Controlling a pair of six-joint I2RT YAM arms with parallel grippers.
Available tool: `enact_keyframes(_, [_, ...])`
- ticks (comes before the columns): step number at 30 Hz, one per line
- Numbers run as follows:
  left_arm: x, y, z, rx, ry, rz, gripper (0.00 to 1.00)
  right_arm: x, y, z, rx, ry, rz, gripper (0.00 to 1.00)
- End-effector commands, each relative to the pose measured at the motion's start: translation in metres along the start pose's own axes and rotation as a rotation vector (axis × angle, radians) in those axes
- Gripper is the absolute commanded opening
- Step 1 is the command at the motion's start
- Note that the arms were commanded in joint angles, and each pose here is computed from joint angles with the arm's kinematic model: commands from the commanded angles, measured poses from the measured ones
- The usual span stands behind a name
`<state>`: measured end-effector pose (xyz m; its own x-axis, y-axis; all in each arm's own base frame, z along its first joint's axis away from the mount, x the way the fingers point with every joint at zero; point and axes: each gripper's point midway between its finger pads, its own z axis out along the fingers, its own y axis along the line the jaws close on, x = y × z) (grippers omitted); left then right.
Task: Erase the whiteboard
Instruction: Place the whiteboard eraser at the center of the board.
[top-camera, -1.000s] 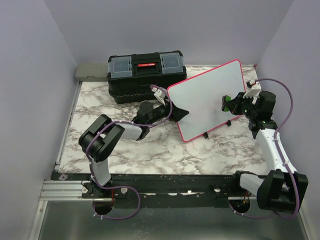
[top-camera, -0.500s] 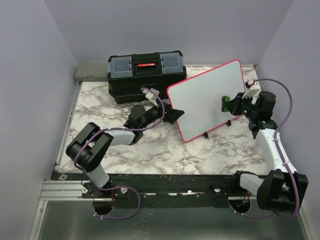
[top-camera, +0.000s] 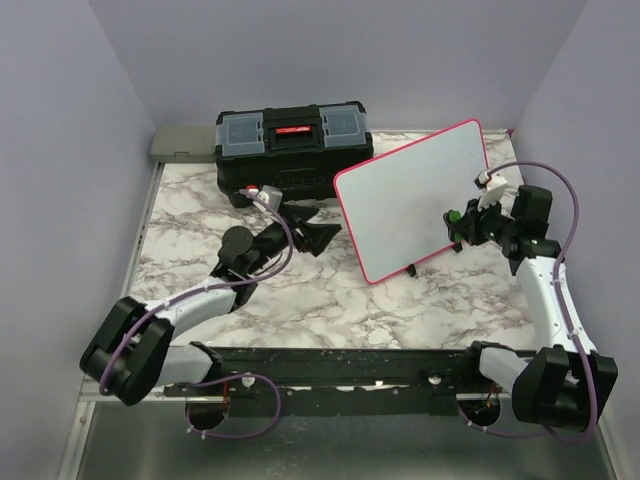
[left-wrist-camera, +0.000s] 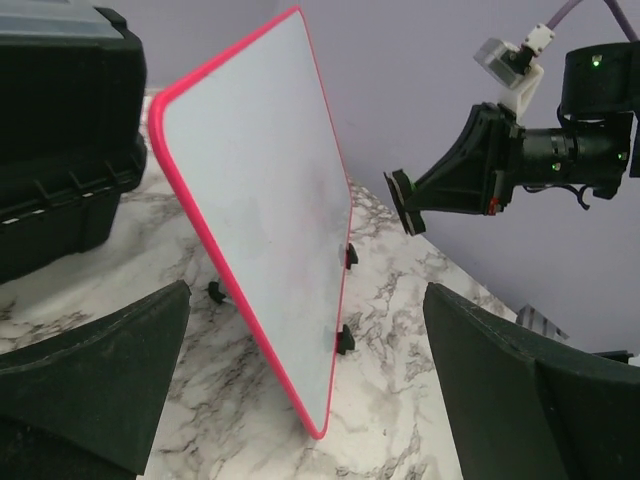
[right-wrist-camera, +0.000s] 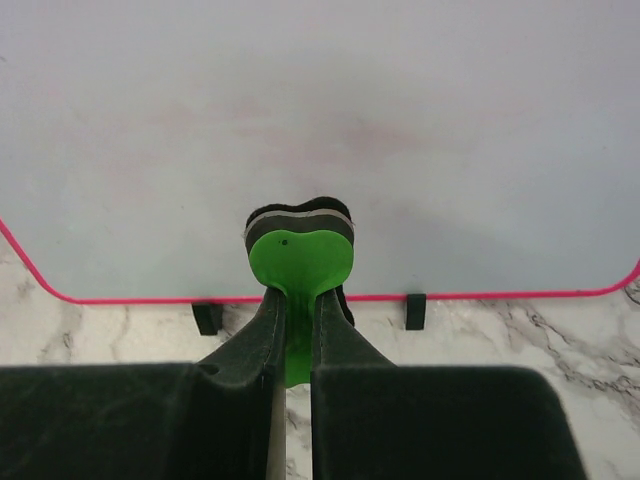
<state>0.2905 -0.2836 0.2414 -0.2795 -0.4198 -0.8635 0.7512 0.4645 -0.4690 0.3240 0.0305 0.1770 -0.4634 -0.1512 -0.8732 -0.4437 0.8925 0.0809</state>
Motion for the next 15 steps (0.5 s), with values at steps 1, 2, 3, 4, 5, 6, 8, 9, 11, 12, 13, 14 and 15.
enact_keyframes(1, [-0.01, 0.006, -0.025, -0.034, 0.031, 0.065, 0.99, 0.028, -0.007, -0.017, 0.049, 0.118, -0.063, 0.01])
enact_keyframes(2, [-0.013, 0.006, -0.031, -0.041, 0.039, 0.07, 0.99, 0.034, -0.011, -0.02, 0.066, 0.142, -0.063, 0.01])
enact_keyframes(3, [-0.017, 0.007, -0.036, -0.048, 0.041, 0.08, 0.99, 0.041, -0.016, -0.023, 0.082, 0.166, -0.07, 0.01])
enact_keyframes(4, [-0.019, 0.006, -0.041, -0.051, 0.052, 0.082, 0.99, 0.048, -0.021, -0.026, 0.097, 0.189, -0.069, 0.01])
enact_keyframes(5, [-0.024, 0.005, -0.047, -0.048, 0.053, 0.085, 0.99, 0.058, -0.025, -0.028, 0.106, 0.217, -0.074, 0.01])
enact_keyframes(6, [-0.026, 0.002, -0.052, -0.033, 0.067, 0.071, 0.99, 0.067, -0.031, -0.031, 0.121, 0.243, -0.073, 0.01])
enact_keyframes(8, [-0.035, -0.005, -0.063, 0.003, 0.089, 0.046, 0.99, 0.087, -0.042, -0.036, 0.148, 0.306, -0.078, 0.01])
enact_keyframes(9, [-0.041, -0.008, -0.066, 0.0, 0.097, 0.021, 0.99, 0.099, -0.049, -0.039, 0.16, 0.342, -0.08, 0.01])
enact_keyframes(11, [-0.053, -0.022, -0.069, 0.024, 0.102, -0.023, 0.99, 0.121, -0.059, -0.044, 0.17, 0.402, -0.053, 0.01])
enact_keyframes(12, [-0.06, -0.031, -0.071, 0.046, 0.106, -0.04, 0.99, 0.131, -0.062, -0.046, 0.164, 0.429, -0.036, 0.01])
enact_keyframes(13, [-0.064, -0.038, -0.073, 0.058, 0.118, -0.053, 0.99, 0.139, -0.066, -0.05, 0.165, 0.447, -0.013, 0.01])
enact_keyframes(14, [-0.072, -0.046, -0.075, 0.064, 0.121, -0.047, 0.99, 0.146, -0.068, -0.051, 0.156, 0.465, 0.005, 0.01])
enact_keyframes(15, [-0.074, -0.049, -0.079, 0.054, 0.137, -0.035, 0.99, 0.151, -0.071, -0.053, 0.157, 0.477, 0.021, 0.01])
